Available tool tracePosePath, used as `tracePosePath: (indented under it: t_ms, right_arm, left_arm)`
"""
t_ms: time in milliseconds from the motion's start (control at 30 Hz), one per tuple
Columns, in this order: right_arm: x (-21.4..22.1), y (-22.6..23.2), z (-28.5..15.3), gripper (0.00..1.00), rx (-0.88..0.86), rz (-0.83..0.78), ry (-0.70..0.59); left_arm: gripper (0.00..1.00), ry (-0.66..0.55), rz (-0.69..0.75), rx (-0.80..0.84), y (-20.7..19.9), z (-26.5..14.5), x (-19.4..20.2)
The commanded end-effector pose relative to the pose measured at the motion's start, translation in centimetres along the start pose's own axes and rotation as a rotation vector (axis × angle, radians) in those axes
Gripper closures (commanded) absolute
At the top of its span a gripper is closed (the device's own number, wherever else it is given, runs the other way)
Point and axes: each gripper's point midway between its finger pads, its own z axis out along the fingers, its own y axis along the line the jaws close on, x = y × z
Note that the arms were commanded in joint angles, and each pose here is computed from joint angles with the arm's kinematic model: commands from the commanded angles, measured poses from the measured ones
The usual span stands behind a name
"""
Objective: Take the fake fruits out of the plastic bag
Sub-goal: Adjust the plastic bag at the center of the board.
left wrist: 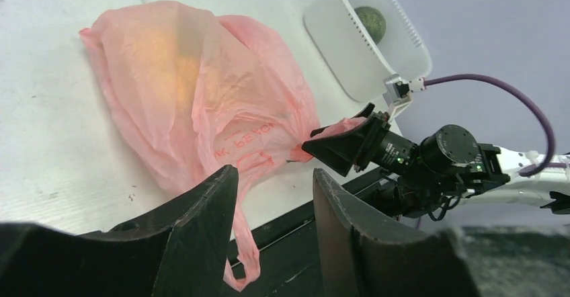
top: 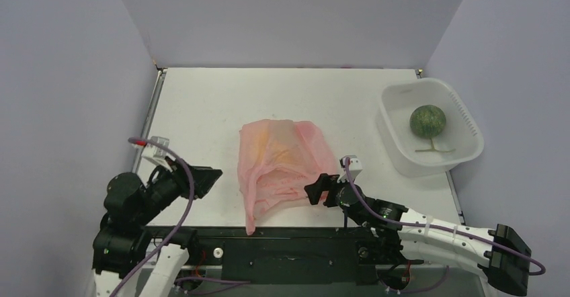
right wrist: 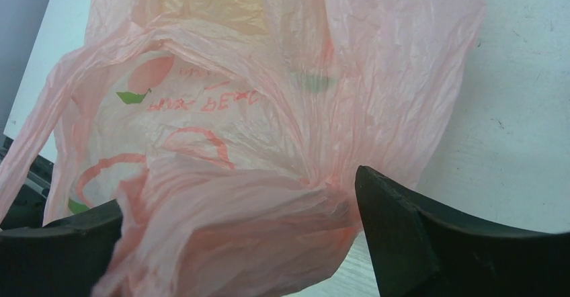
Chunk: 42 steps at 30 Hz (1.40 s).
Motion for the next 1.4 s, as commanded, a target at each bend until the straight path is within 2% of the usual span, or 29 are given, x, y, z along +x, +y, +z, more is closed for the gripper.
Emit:
tracePosePath:
  t_ms: [0,100,200,300,400,567,700,900,933,967,1067,1167,1267,1300,1333,1367]
  right_arm:
    - [-2.0,1.3,-0.9,0.17,-0.012,-0.002,-0.045]
    - [-2.3,0.5,-1.4,0.13,0.048,-0.056,-0.026]
    - [-2.9,-0.3,-2.1,0.11,0.109,-0.112,-0.012]
    - [-3.5,-1.1,-2.6,0.07,0.165,-0.149,-0.003]
    - [-4.4,-1.5,-3.3,0.06,0.217,-0.192,0.007]
    - [-6.1,-1.7,-3.9,0.06,0.274,-0.214,-0.017]
    - [-6.0,-1.9,-3.6,0.11,0.29,-0.183,-0.033]
    - [-3.8,-1.3,-2.4,0.28,0.228,-0.111,-0.004]
    - [-3.6,-1.2,-2.3,0.35,0.223,-0.105,0.003]
    - [-3.0,-1.2,-2.2,0.38,0.216,-0.091,0.017]
    - [-1.3,-2.1,-2.2,0.63,0.224,-0.064,0.041]
    - [-0.8,-2.8,-2.4,0.81,0.226,0.049,-0.018]
    - [0.5,-3.6,-2.1,1.0,0.171,0.205,-0.098]
    - [-0.5,-2.4,-1.7,1.0,0.104,0.277,-0.16]
    - [0.5,-3.3,-1.5,1.0,0.093,0.288,-0.172]
    - [-1.0,-2.0,-1.4,1.0,0.026,0.356,-0.243]
  left_arm:
    - [0.58,0.129,-0.039,0.074,1.4,6.8,0.8]
    - [0.55,0.21,0.014,0.088,2.7,9.1,2.0]
    - [0.54,0.348,0.06,0.026,4.4,11.6,4.5]
    - [0.54,0.433,0.149,-0.047,5.6,13.6,7.1]
    - [0.54,0.508,0.234,-0.072,6.0,15.4,9.7]
    - [0.55,0.646,0.354,-0.165,8.1,17.0,11.4]
    - [0.55,0.704,0.459,-0.184,9.2,17.9,12.3]
    - [0.55,0.809,0.478,-0.132,9.1,18.9,15.1]
    - [0.56,0.803,0.489,-0.113,9.1,19.1,15.3]
    - [0.61,0.819,0.49,-0.104,9.3,18.8,15.9]
    - [0.78,0.826,0.512,-0.098,9.3,18.3,16.3]
    - [0.98,0.761,0.527,-0.073,8.4,18.1,15.1]
    - [1.0,0.664,0.532,-0.032,7.0,17.9,13.3]
    - [1.0,0.647,0.533,-0.026,6.7,17.8,13.0]
    - [1.0,0.604,0.536,-0.011,6.2,17.6,12.2]
    - [1.0,0.585,0.535,-0.002,6.0,17.5,12.0]
